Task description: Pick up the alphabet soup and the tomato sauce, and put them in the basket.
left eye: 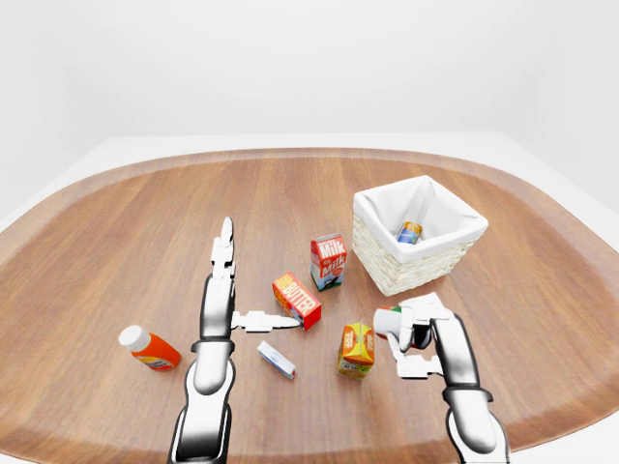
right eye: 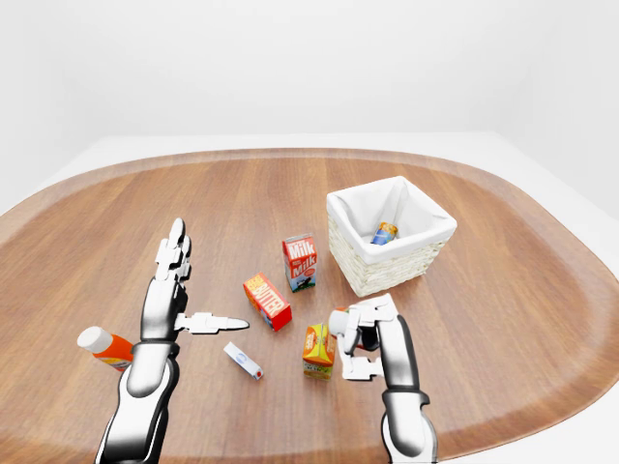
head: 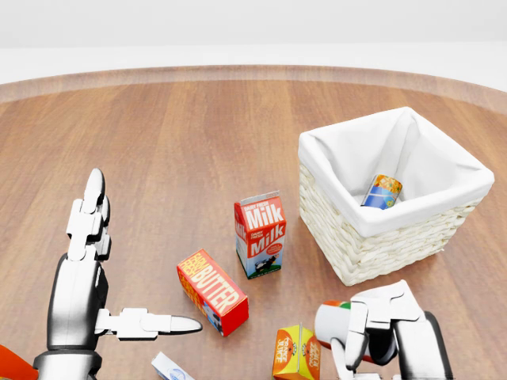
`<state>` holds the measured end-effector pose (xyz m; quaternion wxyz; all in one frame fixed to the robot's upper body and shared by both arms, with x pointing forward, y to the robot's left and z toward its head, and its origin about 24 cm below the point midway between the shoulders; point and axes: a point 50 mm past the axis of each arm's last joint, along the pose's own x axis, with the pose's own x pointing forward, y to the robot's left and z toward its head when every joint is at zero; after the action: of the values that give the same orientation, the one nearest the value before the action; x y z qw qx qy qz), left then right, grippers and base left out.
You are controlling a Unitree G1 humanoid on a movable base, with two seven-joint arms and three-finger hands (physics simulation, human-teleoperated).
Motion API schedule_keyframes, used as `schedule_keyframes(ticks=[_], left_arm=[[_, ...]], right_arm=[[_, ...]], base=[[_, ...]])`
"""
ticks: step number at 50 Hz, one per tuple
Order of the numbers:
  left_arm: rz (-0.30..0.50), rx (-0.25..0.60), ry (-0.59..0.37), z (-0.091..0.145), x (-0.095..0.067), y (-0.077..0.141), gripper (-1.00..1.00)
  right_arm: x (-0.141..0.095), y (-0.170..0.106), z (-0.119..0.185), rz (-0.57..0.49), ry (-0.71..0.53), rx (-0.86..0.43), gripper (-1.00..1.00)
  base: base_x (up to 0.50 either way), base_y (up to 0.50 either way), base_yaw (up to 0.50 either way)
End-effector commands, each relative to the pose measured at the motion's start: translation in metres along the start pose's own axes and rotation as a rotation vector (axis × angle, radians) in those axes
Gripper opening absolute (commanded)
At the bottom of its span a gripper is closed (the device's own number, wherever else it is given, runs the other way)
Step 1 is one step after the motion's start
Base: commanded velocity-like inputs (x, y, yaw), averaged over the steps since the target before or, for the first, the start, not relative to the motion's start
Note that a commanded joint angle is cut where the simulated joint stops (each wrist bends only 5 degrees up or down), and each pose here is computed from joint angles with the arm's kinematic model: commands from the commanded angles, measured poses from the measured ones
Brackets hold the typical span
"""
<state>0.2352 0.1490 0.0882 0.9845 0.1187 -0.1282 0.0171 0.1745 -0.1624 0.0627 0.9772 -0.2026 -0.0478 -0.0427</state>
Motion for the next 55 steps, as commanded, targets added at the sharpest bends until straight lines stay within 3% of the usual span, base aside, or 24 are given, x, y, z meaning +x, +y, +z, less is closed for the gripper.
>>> schedule_keyframes(ticks=[1, 55], left_arm=[[0.001, 0.004, 0.0, 0.0, 0.0, 0.0, 1.0], [0.001, 0.004, 0.0, 0.0, 0.0, 0.0, 1.0]], right_arm=[[0.019, -0.008, 0.022, -0.03, -0.121, 0.041, -1.0], [0.09, -0.015, 0.096, -0.126, -0.482, -0.022, -1.0]], base=[[0.0, 0.0, 0.0], [0.0, 0.0, 0.0]])
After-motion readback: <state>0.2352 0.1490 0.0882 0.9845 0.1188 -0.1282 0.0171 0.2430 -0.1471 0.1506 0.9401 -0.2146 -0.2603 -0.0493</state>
